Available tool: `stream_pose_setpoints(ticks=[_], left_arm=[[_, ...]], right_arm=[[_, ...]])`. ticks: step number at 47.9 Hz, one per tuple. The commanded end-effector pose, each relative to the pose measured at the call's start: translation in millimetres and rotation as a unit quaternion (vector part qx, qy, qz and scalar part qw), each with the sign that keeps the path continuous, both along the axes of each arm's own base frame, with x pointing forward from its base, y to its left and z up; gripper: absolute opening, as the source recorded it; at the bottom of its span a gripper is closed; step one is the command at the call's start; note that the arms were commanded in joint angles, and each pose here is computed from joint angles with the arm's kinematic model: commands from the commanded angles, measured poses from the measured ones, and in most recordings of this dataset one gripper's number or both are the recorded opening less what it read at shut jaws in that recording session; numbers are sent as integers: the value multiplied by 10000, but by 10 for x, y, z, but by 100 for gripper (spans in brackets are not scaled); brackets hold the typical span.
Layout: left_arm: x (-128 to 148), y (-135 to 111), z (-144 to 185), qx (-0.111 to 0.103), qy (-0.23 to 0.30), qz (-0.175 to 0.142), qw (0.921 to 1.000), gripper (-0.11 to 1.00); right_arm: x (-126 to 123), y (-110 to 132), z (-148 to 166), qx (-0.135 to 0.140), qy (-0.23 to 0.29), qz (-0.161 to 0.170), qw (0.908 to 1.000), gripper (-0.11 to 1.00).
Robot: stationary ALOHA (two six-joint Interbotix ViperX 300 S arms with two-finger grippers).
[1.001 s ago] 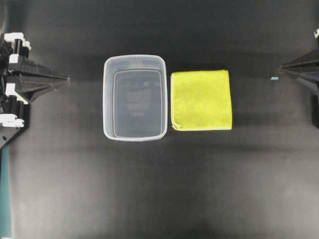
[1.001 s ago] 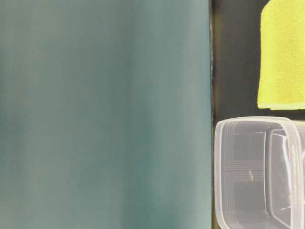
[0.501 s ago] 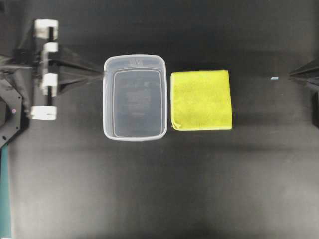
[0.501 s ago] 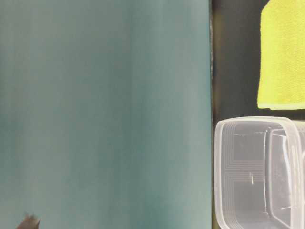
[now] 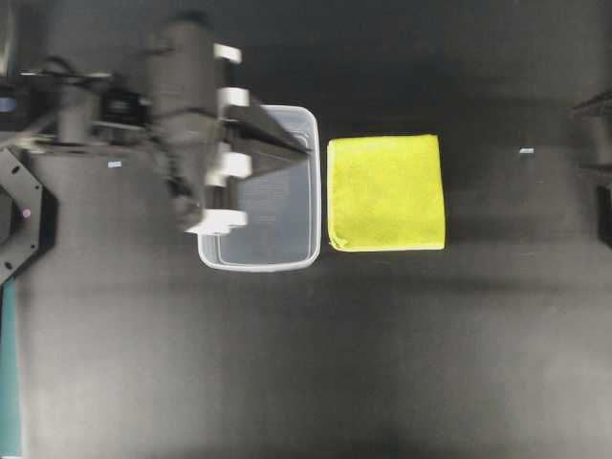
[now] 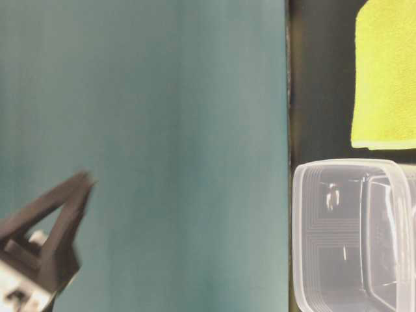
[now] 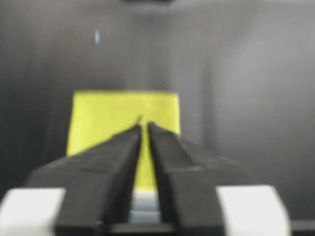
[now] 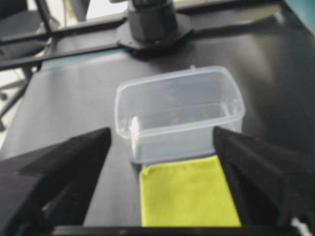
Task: Place the yellow towel into the container with the left arm.
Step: 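Move the left gripper over the container to above the yellow towel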
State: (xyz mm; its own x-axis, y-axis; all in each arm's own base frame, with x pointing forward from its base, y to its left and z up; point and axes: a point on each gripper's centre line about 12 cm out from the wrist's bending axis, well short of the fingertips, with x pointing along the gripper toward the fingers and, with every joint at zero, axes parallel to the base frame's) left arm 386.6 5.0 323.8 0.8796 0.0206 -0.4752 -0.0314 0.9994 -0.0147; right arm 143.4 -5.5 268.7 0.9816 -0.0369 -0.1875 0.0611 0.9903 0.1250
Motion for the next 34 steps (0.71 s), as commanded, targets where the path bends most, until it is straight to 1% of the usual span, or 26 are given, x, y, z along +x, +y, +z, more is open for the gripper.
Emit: stream_pose_setpoints(ticks=[1,4,7,11,14,17,21,24,26,27,31,34], left_arm=[[219,90,40,3,475,127,9988,22],[393,139,-5,6,903,185,9957,38],[557,184,-53,15,1239,230,9920,57],[767,261,-149,7,1612,304,9865,79],[910,316,-243,8,1869,344,9818,89],[1082,360,-365,109,2102,281,9772,91],[1257,367,-533,320,2370,76,9710,89],[1363,351,-658,429,2568,-59,9655,89],[1412,356,-754,464,2740,-111,9605,90],[1443,359,-841,468,2887,-133,9562,90],[1496,380,-1056,480,3224,-182,9452,90],[1526,391,-1194,477,3384,-201,9396,90]], right_arm=[[-1,-3,48,19,-85,-14,10000,83],[-13,4,68,2,-123,12,9999,83],[-34,5,79,-29,-137,16,9999,82],[-79,8,85,-42,-83,22,10000,81],[-120,10,94,-41,-45,25,10000,82],[-156,10,105,-18,-45,18,10000,82],[-210,13,159,8,-131,15,9999,82],[-242,16,212,11,-223,22,9997,82],[-264,17,234,17,-277,21,9996,81],[-271,18,240,24,-285,20,9996,81],[-310,20,278,37,-316,20,9995,81],[-328,22,276,46,-255,24,9997,82]])
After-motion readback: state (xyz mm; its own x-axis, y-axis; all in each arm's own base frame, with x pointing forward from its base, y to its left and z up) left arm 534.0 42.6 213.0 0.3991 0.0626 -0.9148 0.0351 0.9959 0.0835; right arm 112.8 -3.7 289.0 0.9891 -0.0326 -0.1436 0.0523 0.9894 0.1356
